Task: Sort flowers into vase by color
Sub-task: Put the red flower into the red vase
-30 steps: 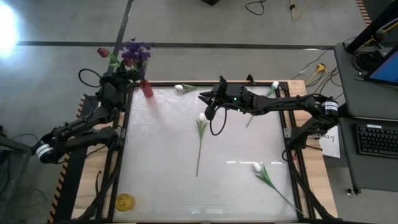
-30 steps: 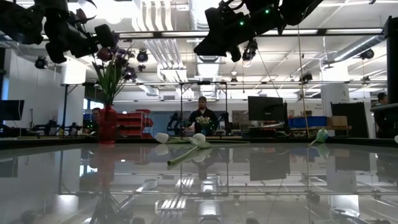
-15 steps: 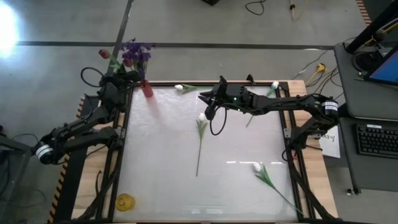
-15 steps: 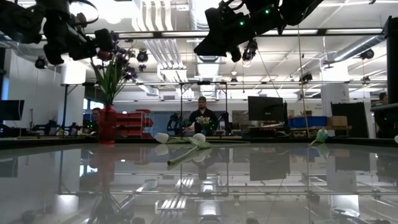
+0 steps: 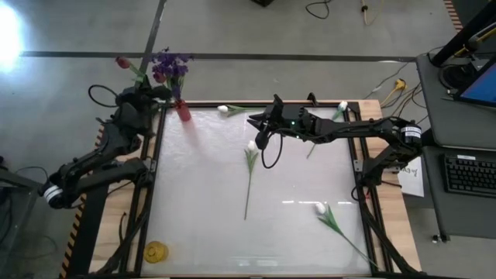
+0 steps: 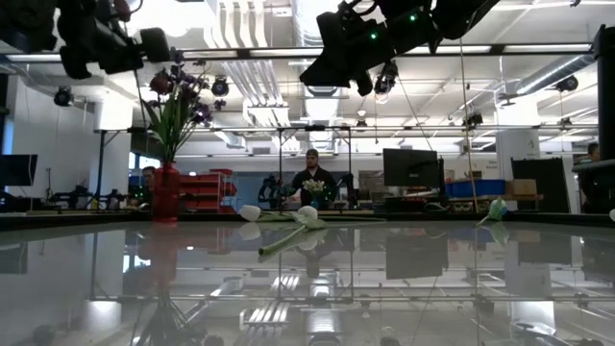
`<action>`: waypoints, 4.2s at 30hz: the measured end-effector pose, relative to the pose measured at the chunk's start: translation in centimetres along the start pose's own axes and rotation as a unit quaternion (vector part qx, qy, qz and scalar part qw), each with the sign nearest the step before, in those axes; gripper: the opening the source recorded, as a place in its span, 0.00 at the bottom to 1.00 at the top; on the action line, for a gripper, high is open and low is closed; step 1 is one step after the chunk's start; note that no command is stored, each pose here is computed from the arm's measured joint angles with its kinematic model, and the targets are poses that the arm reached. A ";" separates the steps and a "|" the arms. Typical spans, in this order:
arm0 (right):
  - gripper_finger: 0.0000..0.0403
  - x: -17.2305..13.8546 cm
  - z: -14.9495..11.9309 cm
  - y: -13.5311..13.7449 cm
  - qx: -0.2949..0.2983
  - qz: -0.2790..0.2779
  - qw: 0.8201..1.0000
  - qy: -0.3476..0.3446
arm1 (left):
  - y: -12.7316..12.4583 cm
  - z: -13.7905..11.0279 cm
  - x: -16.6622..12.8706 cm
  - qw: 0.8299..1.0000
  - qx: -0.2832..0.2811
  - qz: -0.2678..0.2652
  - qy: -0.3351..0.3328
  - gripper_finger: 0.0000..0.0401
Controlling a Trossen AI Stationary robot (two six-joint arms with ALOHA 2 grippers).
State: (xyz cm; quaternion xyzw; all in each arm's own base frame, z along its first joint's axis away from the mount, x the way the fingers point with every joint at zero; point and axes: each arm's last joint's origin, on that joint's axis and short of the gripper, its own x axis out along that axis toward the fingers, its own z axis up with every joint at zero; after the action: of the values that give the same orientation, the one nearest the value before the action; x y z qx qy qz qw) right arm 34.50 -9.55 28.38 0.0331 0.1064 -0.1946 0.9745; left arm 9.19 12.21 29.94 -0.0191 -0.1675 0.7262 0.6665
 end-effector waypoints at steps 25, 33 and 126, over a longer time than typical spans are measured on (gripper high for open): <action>0.16 0.0 0.1 0.0 0.000 -0.002 1.000 -0.004 | -2.0 3.3 -0.2 0.970 0.068 -0.233 0.000 0.00; 0.16 0.0 0.4 0.0 0.002 -0.001 1.000 -0.021 | -3.3 8.0 0.8 0.966 0.104 -0.232 0.035 0.00; 0.16 0.0 0.2 0.0 0.009 -0.001 1.000 -0.011 | -3.1 -2.9 2.2 0.986 0.082 -0.082 0.118 0.00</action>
State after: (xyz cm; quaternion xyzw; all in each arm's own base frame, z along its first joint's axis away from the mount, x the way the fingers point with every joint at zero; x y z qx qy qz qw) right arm 34.54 -9.58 28.59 0.0395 0.0936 -0.1966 0.9752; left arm 12.61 15.11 28.48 -0.0357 -0.0286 0.6730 0.7382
